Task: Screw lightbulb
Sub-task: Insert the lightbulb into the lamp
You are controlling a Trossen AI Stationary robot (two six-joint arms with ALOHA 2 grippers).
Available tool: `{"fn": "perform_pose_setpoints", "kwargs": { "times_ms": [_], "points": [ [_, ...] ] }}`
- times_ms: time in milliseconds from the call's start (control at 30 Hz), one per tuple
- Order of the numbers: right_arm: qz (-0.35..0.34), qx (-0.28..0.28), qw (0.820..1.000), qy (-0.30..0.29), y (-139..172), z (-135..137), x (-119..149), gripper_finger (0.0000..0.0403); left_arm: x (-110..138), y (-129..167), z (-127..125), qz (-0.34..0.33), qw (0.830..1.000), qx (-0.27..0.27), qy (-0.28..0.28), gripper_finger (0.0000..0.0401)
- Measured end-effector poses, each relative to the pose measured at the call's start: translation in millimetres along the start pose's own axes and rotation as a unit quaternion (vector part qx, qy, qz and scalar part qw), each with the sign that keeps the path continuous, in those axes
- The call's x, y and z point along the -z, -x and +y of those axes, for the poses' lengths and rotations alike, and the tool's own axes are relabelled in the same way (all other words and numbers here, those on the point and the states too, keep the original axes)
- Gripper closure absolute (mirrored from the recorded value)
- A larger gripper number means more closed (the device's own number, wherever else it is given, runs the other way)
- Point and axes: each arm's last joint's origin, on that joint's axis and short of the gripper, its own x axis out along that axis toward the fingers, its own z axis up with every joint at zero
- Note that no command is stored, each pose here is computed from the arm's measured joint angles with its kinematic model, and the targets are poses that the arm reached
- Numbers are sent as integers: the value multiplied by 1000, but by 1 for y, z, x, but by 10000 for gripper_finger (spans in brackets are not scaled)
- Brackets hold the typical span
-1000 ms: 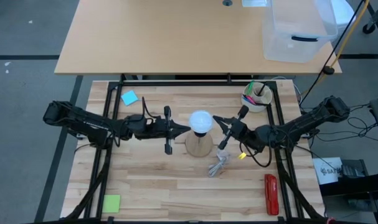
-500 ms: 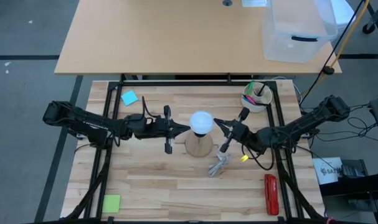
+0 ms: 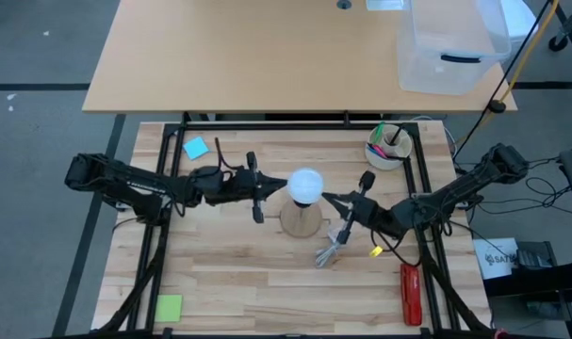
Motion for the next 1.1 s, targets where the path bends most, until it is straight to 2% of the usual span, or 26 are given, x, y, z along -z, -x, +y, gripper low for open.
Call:
{"fn": "perform_pose_setpoints", "kwargs": {
  "times_ms": [167,333,567,733,867,1100],
  "points": [
    [5,-2,1000,5,1,1,1,403,2,-1,4,10,1000,-2,3,401],
    [3,-36,999,13,1,6,4,403,2,-1,6,10,1000,-14,0,401],
    [19,-51,998,31,9,14,8,403,-17,11,9,-23,999,-20,-11,401],
    [33,7,999,37,10,11,8,403,-24,18,5,-21,1000,-11,-11,401],
    [40,54,997,46,6,5,8,403,-28,21,-7,-31,999,19,-19,401],
    [28,94,994,36,-6,-8,5,403,-23,19,-20,-24,999,45,-18,401]
  ]
}}
